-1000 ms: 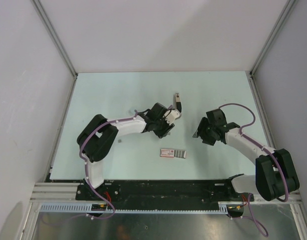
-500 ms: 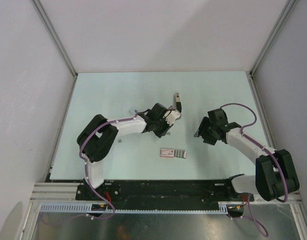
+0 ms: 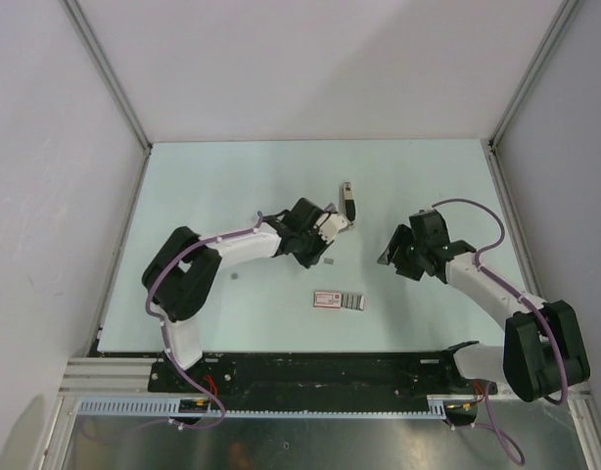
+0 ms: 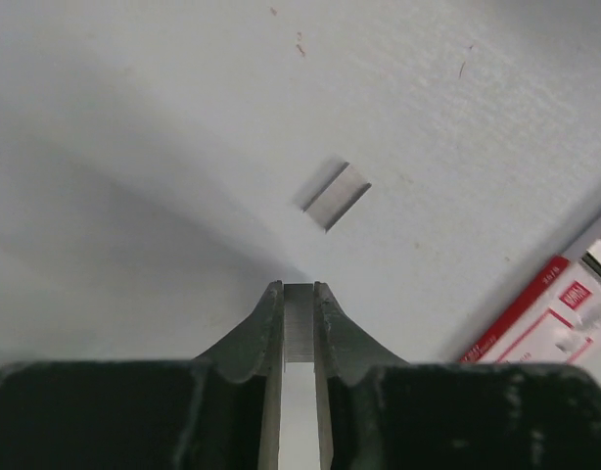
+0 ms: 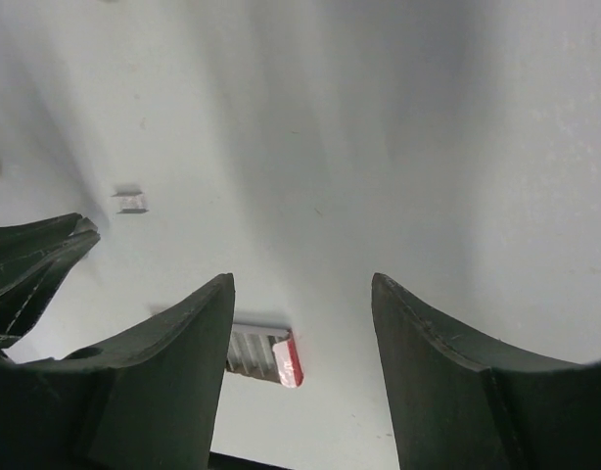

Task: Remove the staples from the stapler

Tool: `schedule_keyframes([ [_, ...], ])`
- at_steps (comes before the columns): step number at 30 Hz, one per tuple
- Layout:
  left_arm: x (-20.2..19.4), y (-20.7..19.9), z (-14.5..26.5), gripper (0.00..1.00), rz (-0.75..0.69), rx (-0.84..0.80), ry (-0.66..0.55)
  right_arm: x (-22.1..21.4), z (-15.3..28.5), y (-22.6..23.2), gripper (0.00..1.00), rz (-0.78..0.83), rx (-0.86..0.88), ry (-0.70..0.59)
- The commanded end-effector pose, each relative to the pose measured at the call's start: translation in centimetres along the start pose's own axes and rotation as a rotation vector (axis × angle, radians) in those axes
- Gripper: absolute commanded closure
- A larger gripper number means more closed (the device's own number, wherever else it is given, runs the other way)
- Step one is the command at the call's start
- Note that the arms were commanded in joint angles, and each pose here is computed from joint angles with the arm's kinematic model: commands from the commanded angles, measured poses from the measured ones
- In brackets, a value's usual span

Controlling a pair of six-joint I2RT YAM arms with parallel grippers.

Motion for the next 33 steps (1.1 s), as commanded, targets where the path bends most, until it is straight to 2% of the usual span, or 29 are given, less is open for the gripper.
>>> schedule_keyframes([
  [1, 5.4, 0.7, 7.0, 0.89, 0.017, -0.006, -0.214, 1.3, 1.5, 2.5, 0.36, 0.076, 0.185, -0.097],
  [5, 8.1, 0.9, 12.2, 0.87, 0.065, -0.103, -0.379, 2.0, 3.1, 4.7, 0.36, 0.141, 0.385, -0.145],
  [9, 10.3, 1.7, 17.3, 0.86, 0.181, -0.309, -0.525, 2.4, 6.2, 7.5, 0.33, 0.261, 0.613, -0.244],
  [15, 13.0, 2.7, 22.3, 0.85, 0.340, -0.627, -0.610, 3.1, 11.7, 11.1, 0.29, 0.392, 0.873, -0.407],
  [23, 13.2, 2.8, 24.5, 0.84, 0.511, -0.864, -0.695, 4.1, 15.6, 14.8, 0.29, 0.350, 1.136, -0.475],
  [33, 12.2, 2.1, 24.4, 0.83, 0.581, -0.966, -0.736, 4.6, 16.4, 17.5, 0.30, 0.303, 1.252, -0.467],
])
Point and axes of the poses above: each gripper's point midway between its finger pads, its own z axis back along the fingers, its own y axis along the line the jaws close on, x = y × z, the point moved 10 cm from there along z, back along the fingers, and after that the axes turned 1 degree about z, right-handed, at the moved point
